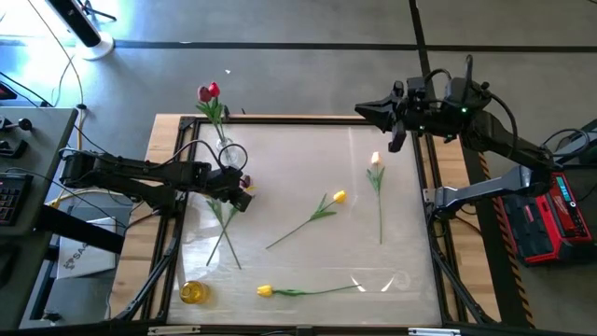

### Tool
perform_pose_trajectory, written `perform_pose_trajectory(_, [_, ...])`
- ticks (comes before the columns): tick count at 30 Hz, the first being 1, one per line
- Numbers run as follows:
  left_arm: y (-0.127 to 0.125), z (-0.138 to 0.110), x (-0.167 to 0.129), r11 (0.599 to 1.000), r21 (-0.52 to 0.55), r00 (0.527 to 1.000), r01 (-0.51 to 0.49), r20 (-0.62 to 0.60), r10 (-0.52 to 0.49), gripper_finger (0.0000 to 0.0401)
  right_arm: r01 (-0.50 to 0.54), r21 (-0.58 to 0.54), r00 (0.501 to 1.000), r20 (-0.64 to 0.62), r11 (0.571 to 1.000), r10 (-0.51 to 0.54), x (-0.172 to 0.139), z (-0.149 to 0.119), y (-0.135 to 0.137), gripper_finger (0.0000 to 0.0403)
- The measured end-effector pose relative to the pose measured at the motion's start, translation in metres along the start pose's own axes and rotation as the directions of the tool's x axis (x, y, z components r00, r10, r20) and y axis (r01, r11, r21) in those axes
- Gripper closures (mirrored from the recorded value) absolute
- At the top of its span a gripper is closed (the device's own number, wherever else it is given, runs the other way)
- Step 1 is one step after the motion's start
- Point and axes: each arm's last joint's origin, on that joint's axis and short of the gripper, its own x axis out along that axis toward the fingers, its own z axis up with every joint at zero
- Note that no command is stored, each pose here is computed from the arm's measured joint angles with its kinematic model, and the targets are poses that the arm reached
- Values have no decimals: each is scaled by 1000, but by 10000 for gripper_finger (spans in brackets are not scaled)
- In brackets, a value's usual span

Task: Sort flowers into vase by color
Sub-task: Put the dark red flower into the transparent vase

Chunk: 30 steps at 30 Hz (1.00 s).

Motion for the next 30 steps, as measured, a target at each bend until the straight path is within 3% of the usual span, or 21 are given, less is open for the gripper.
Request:
perform_pose_trajectory(8, [2,-2,0,1000,1,999,-15,-30,15,401,74,51,993,-93,996,-69,9,-12,-6,396])
perform_pose_trajectory(17, [11,-8,-1,993,-39,990,-113,-88,109,401,166,67,971,-183,984,-152,25,-27,-12,396])
perform_pose_trajectory(22, [13,-8,-1,986,-69,987,-154,-63,150,399,179,65,969,-186,982,-165,25,-28,-13,396])
perform_pose_trajectory(30, [15,-4,9,969,-49,970,-243,-5,243,348,172,114,972,-182,979,-149,23,-27,-12,386])
